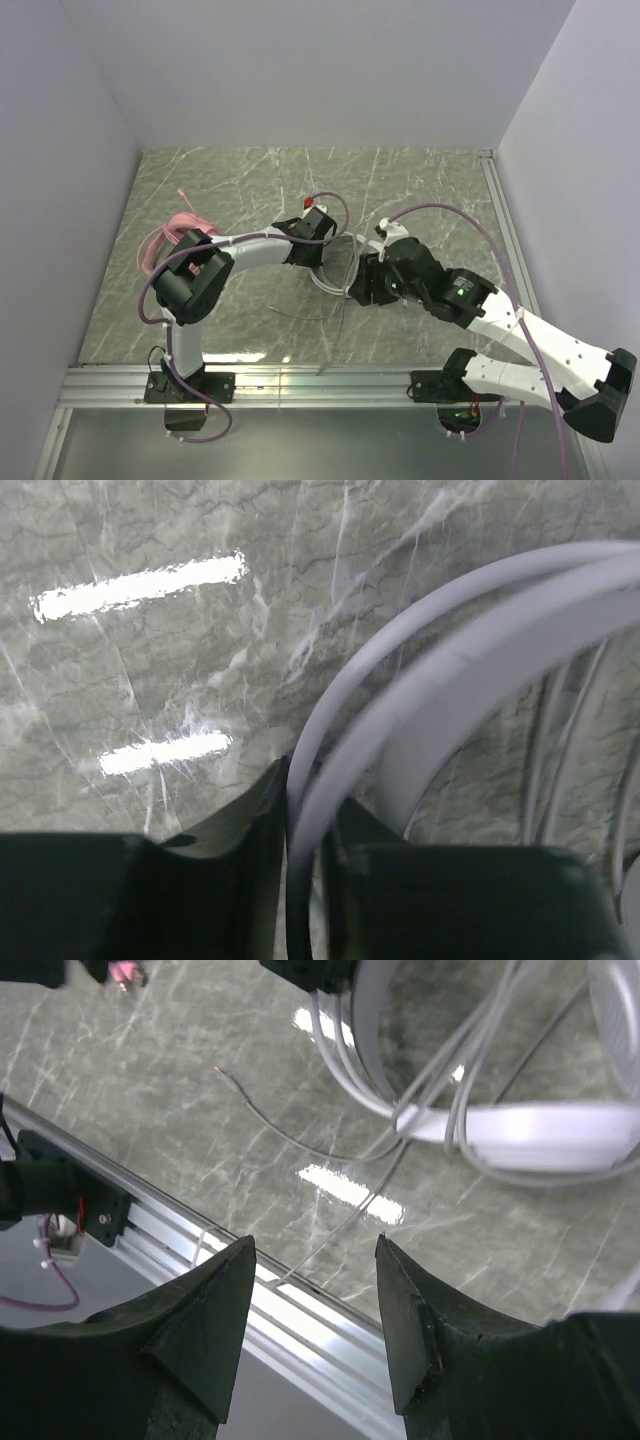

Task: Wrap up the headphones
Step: Place the headphones on the table, then wrap the headphone cable with the right arm

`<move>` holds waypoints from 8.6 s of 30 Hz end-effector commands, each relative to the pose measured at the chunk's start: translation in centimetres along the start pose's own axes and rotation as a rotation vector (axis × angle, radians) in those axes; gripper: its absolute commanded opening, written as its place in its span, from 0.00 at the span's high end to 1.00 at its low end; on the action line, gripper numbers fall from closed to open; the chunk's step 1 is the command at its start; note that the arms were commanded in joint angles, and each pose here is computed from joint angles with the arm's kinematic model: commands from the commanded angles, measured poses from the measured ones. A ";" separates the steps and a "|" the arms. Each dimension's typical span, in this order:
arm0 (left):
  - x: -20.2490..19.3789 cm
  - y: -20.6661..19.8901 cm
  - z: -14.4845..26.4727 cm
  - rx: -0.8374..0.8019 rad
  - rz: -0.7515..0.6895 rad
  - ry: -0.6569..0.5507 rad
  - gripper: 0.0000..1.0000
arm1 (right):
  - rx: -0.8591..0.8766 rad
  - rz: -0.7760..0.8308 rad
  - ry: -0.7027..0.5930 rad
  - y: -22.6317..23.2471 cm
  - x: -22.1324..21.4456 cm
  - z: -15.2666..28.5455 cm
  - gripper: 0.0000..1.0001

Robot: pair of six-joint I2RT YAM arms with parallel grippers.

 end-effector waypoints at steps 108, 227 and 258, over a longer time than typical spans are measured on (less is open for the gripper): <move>-11.4 5.1 12.4 -0.427 0.580 -0.174 0.12 | -0.172 -0.718 0.050 2.4 -2.1 -7.7 1.00; 0.3 -9.0 2.5 -0.543 0.333 -0.457 1.00 | -0.420 -1.288 -0.451 -5.8 3.7 -7.8 1.00; 0.1 -6.5 0.7 -0.430 0.354 -0.482 1.00 | -0.897 -0.986 -0.061 -9.5 4.0 -16.6 1.00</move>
Point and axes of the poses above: each gripper's point midway between its finger pads, its own z axis back along the fingers, its own y axis along the line the jaws close on, x = y × z, the point moved 7 cm from there along z, back along the fingers
